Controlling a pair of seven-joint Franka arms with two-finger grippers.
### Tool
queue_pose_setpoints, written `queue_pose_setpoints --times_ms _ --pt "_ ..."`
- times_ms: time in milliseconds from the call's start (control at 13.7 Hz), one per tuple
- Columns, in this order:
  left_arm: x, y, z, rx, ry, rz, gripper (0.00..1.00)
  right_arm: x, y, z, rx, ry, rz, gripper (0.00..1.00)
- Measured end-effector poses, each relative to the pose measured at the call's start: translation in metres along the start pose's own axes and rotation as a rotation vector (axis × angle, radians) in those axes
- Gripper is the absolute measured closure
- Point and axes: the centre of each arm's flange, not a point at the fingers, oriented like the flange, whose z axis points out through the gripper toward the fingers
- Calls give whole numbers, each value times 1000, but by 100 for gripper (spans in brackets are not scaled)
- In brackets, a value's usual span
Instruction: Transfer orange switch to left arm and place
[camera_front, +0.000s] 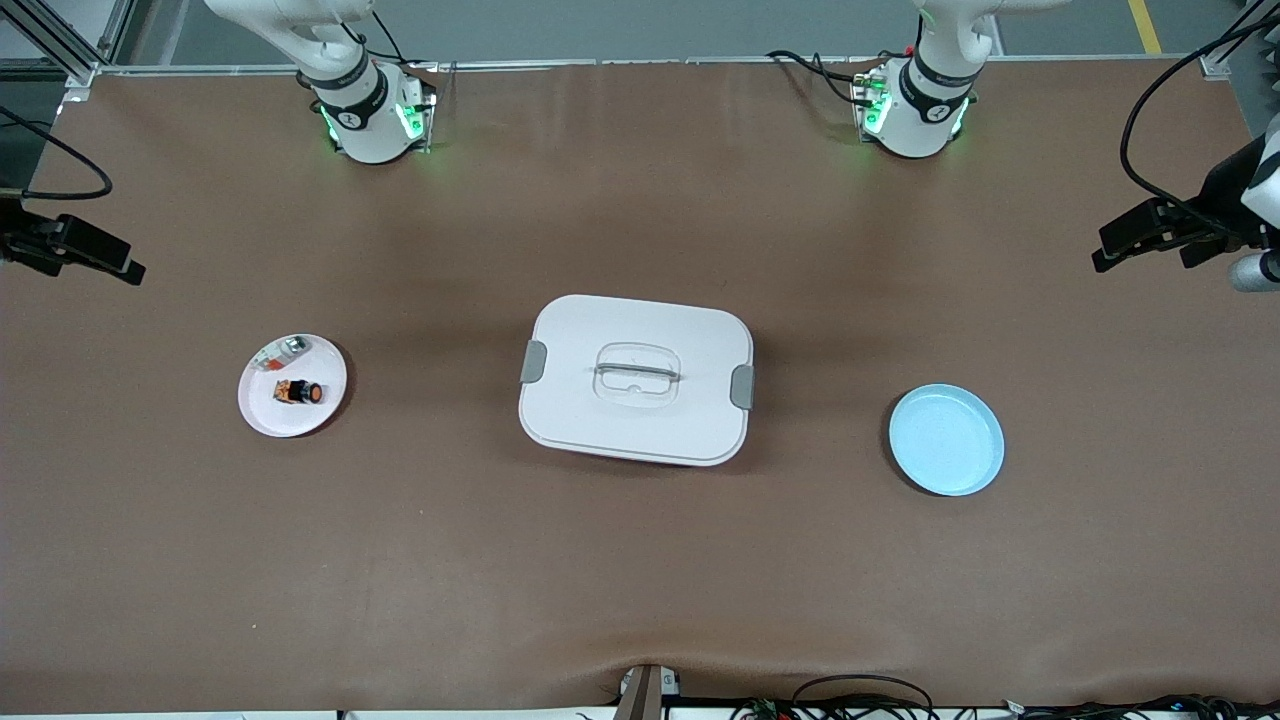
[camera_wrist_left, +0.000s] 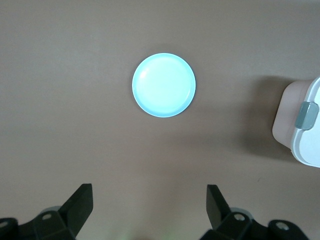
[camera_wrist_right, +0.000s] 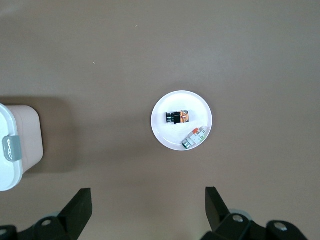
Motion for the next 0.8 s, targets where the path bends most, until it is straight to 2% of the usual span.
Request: queue_pose_setpoints --times_ms 801 --pt "0 3 -3 0 6 7 0 0 1 -1 -2 6 -20 0"
